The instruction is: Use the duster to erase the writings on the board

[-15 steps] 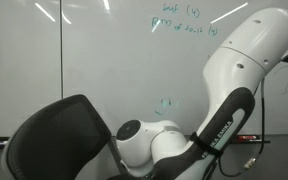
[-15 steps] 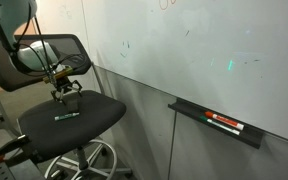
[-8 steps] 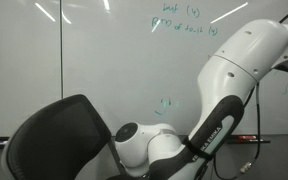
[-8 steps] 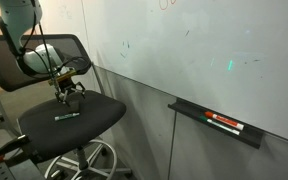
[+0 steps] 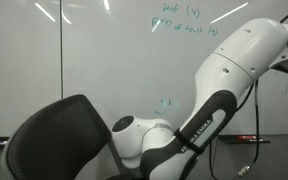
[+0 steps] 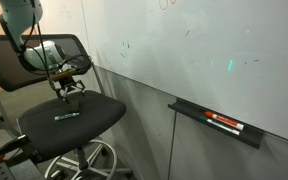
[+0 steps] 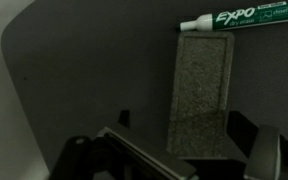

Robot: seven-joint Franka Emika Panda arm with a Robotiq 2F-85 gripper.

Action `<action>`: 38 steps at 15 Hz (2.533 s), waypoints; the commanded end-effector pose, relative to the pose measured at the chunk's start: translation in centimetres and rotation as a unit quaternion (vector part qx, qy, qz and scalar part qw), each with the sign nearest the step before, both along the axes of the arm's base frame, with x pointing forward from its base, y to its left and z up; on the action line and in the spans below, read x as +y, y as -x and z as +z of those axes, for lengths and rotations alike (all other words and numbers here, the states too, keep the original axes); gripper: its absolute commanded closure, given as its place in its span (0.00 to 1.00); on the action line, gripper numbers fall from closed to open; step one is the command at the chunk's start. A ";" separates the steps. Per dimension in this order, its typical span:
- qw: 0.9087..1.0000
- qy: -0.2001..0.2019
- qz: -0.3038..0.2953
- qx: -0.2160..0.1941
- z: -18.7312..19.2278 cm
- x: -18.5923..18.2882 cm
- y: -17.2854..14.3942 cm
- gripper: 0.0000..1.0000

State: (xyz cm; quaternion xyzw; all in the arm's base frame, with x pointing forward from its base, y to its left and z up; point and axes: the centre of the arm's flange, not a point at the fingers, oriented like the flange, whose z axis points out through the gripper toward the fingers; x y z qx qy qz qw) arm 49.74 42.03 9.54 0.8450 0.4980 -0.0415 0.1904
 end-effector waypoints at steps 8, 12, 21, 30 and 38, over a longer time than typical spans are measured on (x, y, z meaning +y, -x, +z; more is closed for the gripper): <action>0.997 -0.005 -0.073 0.030 0.7 -0.5 -0.5 0.00; 0.993 -0.014 -0.105 0.049 0.1 -0.9 -0.3 0.00; 0.989 -0.010 -0.126 0.078 -2.5 -2.0 0.4 0.00; 0.989 -0.004 -0.128 0.079 -2.7 -2.8 0.1 0.68; 0.991 -0.026 -0.124 0.042 2.2 -2.7 -0.7 0.69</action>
